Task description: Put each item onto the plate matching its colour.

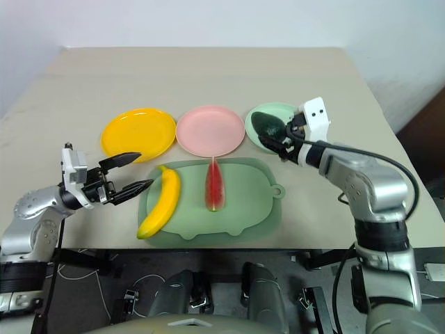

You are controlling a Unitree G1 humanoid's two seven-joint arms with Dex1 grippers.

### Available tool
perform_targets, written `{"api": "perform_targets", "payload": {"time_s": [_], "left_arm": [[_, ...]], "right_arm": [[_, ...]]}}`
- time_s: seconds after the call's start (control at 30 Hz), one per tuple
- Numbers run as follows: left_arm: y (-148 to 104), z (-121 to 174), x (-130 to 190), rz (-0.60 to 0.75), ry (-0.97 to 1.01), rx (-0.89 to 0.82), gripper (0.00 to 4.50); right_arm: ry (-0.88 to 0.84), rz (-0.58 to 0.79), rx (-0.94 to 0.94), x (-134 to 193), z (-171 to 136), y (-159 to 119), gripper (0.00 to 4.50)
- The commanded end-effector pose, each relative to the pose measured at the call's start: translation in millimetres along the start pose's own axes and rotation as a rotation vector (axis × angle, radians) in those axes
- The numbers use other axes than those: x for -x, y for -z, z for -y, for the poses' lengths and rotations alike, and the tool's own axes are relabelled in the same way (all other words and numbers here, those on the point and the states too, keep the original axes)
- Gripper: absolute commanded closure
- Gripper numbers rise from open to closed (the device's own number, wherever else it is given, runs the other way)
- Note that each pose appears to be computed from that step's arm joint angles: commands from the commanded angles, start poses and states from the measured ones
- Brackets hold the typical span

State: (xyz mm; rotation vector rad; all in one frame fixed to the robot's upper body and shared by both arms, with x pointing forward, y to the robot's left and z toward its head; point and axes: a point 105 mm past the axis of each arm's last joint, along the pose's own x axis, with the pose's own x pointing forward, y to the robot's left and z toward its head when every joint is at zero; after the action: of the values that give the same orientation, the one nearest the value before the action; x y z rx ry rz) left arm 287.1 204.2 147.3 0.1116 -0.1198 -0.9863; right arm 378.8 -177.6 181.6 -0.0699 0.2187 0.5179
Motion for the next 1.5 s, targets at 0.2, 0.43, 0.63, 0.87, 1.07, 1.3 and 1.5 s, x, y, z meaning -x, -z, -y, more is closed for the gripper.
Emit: {"api": "perform_targets", "payload": {"time_s": [0.2, 0.43, 0.63, 0.87, 1.07, 1.3, 1.5], "left_arm": [[-14, 0, 5, 0.019, -0.025, -0.061, 0.0], [-14, 1, 5, 0.025, -0.033, -0.059, 0.0], [-14, 1, 5, 0.026, -0.037, -0.058, 0.0], [-14, -2, 3, 0.028, -0.031, -0.055, 0.0], [-13, -2, -5, 0.04, -0.011, -0.044, 0.0], [-13, -5, -15, 0.055, 0.011, -0.04, 0.0], [-11, -4, -17, 0.053, 0.018, -0.039, 0.0]], "right_arm": [[0.215, -0.105, 0.099, -35, 56, 17, 1.53], [0.188, -0.098, 0.141, -35, 56, 13, 0.05], [0.184, -0.08, 0.213, -20, 43, -3, 0.05], [0.019, -0.031, 0.134, 15, -21, -43, 0.05], [-0.2, -0.165, -0.081, 19, -80, -36, 0.05], [-0.286, -0.264, -0.175, 0, -110, -11, 0.05], [-0.358, -0.328, -0.245, -7, -132, -2, 0.05]]}}
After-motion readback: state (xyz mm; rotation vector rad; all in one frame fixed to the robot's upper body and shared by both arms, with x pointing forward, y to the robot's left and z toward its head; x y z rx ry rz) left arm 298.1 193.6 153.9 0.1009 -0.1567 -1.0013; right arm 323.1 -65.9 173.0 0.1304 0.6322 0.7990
